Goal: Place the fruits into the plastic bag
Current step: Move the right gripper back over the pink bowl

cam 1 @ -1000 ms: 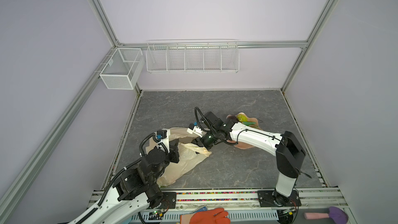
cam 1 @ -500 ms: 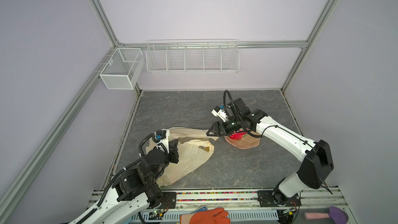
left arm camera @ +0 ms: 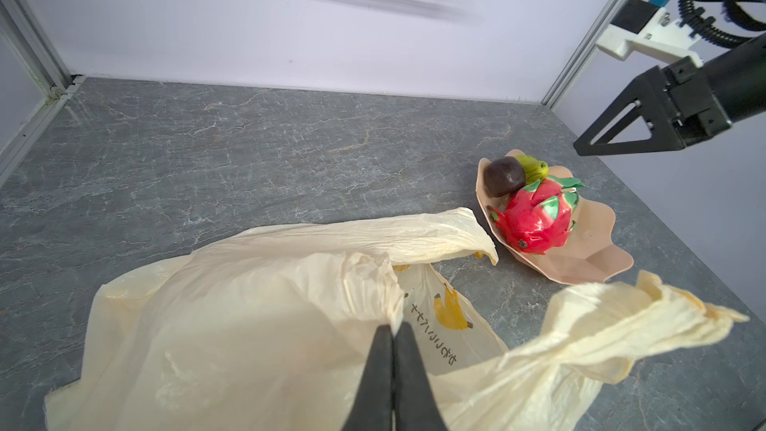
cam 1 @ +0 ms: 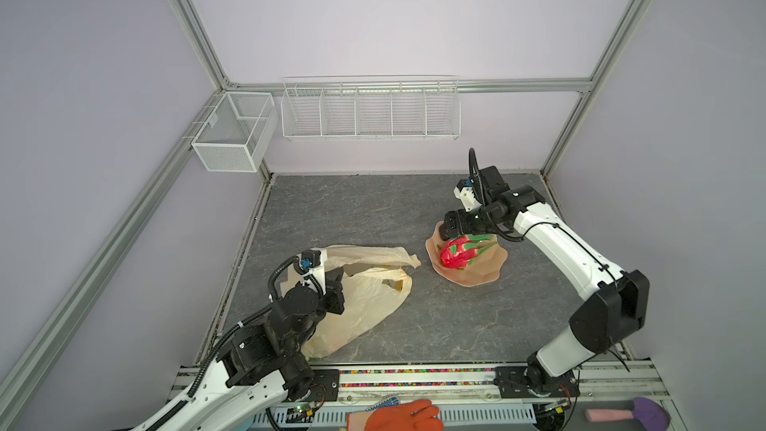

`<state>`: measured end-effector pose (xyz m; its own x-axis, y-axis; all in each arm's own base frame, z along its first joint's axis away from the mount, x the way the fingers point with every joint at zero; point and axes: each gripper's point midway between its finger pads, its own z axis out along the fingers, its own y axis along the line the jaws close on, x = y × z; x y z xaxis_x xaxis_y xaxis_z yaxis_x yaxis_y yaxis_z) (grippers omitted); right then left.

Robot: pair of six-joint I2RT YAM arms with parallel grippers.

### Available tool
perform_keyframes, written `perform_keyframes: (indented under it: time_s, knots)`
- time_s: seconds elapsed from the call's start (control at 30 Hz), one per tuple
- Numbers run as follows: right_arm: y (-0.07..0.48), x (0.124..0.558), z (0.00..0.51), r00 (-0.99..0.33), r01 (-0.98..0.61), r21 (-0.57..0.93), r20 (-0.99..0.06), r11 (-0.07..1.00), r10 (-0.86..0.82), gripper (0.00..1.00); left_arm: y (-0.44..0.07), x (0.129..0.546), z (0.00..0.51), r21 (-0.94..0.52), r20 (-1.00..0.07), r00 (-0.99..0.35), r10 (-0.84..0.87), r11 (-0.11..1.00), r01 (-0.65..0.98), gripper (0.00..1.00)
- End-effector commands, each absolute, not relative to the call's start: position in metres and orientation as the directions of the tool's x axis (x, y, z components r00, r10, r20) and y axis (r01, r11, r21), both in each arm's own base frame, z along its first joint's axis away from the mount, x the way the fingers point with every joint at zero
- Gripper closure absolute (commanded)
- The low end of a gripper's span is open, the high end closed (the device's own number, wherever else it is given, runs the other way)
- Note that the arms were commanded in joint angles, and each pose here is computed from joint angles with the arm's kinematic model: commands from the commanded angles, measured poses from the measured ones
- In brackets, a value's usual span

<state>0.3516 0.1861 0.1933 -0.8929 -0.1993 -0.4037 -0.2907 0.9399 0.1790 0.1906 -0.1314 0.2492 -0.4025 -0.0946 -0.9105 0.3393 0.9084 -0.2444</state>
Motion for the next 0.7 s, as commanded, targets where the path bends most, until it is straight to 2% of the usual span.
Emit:
perform_keyframes:
  time_s: [0.0,0.23,0.67]
  knots:
    - [0.154,0.360,0.162,-0.896,-0.316,-0.043,-0.317,0.948,-0.313,0.10,-0.129,0.191,0.253,-0.249,-0.911,-0.399,-0.105,0.911,0.329,1.00]
    - [0.145,0.379,0.138,-0.876,-0.371,-0.165,-0.264,0.914,-0.403,0.21,-0.127,0.191,0.253,-0.246,-0.910,-0.401,-0.104,0.914,0.322,1.00]
    - [0.146,0.397,0.116,-0.868,-0.399,-0.212,-0.225,0.892,-0.442,0.35,-0.125,0.192,0.253,-0.239,-0.911,-0.400,-0.101,0.919,0.313,1.00]
